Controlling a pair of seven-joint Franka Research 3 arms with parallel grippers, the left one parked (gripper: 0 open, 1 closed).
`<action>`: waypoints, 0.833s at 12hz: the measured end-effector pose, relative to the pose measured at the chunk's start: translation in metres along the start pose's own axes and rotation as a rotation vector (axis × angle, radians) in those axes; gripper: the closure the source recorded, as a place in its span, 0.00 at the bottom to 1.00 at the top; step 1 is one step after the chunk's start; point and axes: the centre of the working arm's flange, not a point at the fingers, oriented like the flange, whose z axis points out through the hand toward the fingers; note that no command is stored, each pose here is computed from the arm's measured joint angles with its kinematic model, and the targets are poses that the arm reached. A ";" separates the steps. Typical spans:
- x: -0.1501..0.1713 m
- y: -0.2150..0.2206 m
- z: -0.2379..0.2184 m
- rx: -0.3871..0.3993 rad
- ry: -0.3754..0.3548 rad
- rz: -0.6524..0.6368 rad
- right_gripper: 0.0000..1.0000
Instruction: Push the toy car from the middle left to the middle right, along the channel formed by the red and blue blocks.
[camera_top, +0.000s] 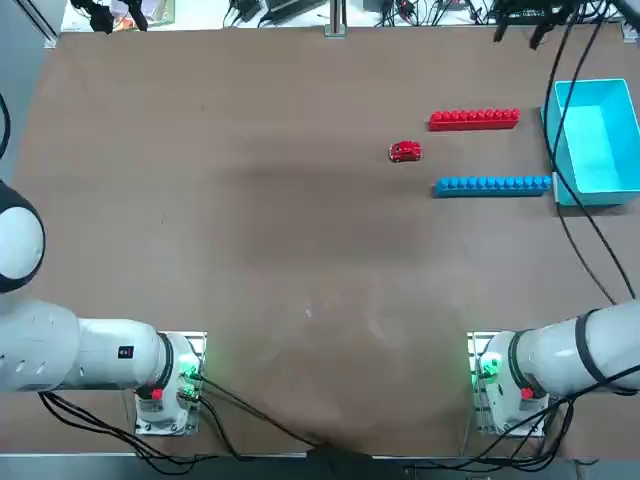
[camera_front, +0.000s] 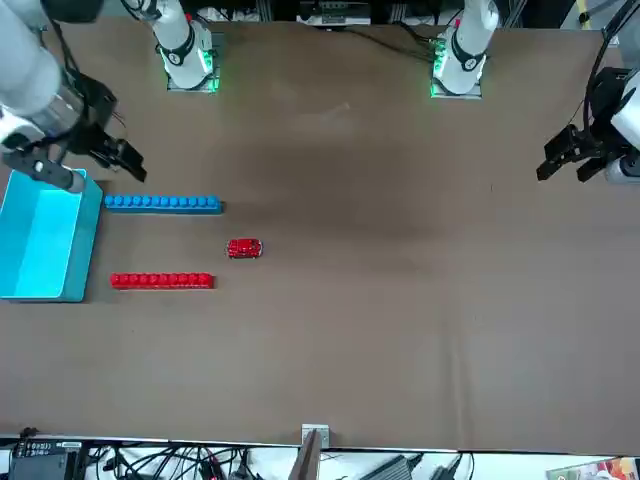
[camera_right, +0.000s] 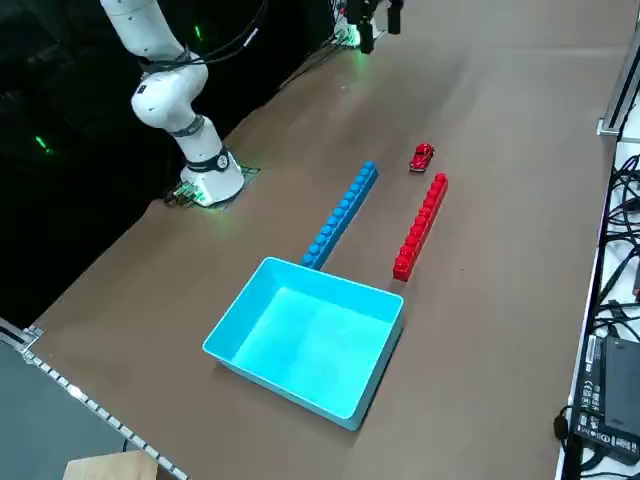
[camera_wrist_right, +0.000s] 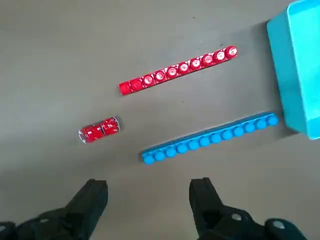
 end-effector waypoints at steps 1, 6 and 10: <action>0.000 -0.011 0.010 0.001 0.003 0.044 0.00; -0.002 -0.074 0.073 0.010 0.011 0.334 0.00; -0.003 -0.116 0.124 0.007 0.009 0.534 0.01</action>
